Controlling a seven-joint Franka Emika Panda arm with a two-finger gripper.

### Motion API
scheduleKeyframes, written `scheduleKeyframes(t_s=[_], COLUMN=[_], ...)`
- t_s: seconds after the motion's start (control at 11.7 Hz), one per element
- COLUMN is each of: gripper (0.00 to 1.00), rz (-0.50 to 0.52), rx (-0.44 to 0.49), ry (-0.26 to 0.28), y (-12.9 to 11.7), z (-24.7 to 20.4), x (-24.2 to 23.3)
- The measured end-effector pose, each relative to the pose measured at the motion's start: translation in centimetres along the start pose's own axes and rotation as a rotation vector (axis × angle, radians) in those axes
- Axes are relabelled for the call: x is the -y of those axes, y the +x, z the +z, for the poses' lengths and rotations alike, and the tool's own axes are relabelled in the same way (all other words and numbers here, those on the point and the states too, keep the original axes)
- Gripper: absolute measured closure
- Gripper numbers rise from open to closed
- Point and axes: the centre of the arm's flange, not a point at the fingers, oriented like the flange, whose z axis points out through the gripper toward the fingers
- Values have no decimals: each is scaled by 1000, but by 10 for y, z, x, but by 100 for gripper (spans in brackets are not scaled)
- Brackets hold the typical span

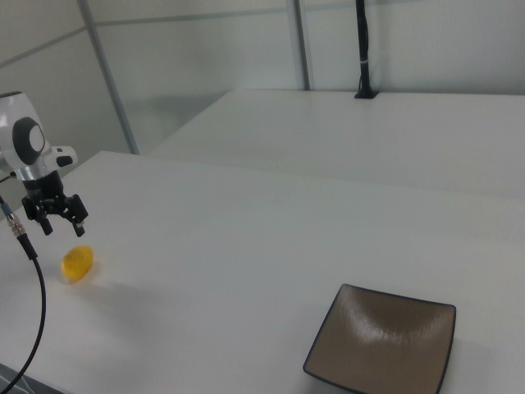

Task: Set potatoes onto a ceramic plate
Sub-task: 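Lower the open gripper around the yellow potato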

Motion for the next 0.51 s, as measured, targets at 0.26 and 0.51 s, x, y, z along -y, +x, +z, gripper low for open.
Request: scheduleKeyframes(t_s=[0.26, 0.51], gripper=[0, 0], rz=[-2, -12], rx=[18, 47], ry=[-36, -49], y=[7, 7], z=[38, 70], x=[1, 1])
